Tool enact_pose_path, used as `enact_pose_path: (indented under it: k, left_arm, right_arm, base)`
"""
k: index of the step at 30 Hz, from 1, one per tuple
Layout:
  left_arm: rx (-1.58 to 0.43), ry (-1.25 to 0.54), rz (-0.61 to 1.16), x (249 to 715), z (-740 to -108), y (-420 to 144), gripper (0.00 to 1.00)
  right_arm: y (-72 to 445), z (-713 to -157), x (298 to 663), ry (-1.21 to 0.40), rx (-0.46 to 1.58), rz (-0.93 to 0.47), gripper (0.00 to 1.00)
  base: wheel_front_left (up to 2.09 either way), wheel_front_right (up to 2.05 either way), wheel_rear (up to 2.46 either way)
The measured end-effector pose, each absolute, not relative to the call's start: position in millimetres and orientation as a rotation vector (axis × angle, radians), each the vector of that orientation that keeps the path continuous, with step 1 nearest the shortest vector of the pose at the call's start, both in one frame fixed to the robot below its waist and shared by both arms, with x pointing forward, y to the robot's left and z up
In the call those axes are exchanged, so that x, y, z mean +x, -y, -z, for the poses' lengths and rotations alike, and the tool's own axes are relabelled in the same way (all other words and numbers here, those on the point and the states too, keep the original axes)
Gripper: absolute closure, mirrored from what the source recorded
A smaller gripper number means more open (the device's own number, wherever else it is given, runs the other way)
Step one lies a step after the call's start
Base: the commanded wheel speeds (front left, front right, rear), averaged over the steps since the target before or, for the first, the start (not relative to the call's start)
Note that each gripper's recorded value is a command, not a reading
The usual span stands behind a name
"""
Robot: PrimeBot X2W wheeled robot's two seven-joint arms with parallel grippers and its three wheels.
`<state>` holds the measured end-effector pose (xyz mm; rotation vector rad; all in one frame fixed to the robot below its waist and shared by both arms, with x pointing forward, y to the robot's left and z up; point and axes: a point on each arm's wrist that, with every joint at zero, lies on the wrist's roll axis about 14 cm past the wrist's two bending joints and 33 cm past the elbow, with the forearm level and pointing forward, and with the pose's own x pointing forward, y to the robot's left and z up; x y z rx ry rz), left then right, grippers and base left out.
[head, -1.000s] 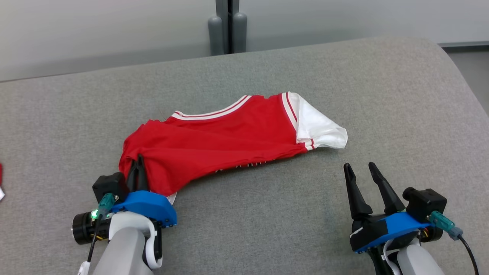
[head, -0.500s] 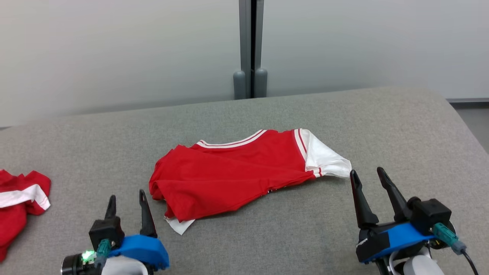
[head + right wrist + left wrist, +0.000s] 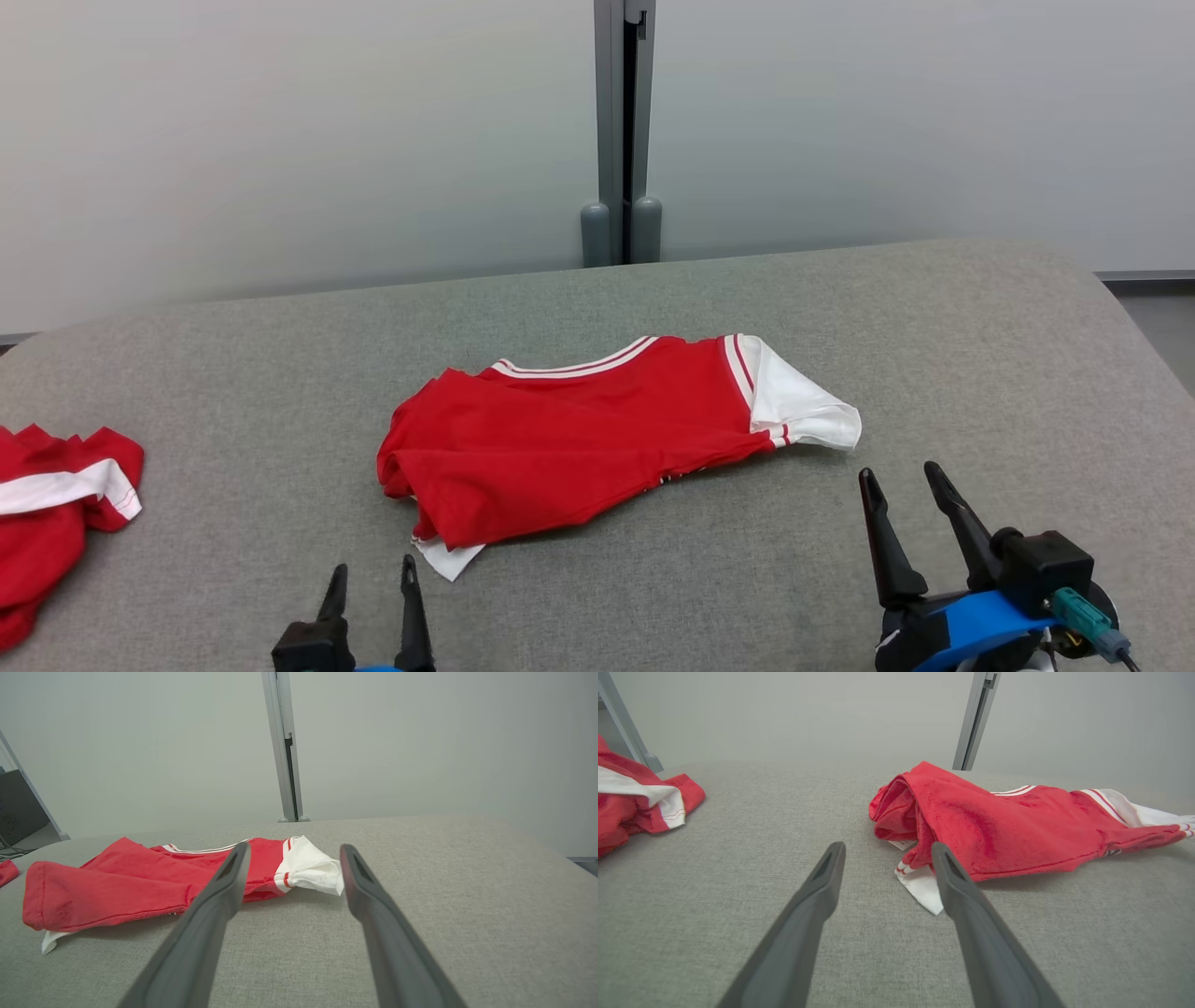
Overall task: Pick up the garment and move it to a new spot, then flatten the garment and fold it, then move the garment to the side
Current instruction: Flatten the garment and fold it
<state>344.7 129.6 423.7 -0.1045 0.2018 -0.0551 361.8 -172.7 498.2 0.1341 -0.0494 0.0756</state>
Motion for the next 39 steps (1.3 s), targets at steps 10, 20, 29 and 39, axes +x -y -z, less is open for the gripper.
enact_pose_path:
  k: [10,20,29,39]
  left_arm:
    - [-0.147,-0.331,0.199,343,-389,-91,0.00]
    - [-0.164,-0.369,0.223,373,-378,-76,0.00]
    - [-0.184,-0.334,0.225,377,-388,-75,1.00]
    - [-0.211,-0.160,0.223,366,-442,-87,1.00]
  right_arm:
    - [169,-481,368,-0.005,0.141,-0.082,0.00]
    - [180,-470,382,-0.034,0.147,-0.051,0.00]
    - [181,-472,385,-0.028,0.150,-0.046,0.00]
    - [153,-479,394,-0.012,0.173,-0.125,0.00]
  base:
    - [0.00,0.00,0.00]
    - [0.00,0.00,0.00]
    - [0.00,0.00,0.00]
    - [0.00,0.00,0.00]
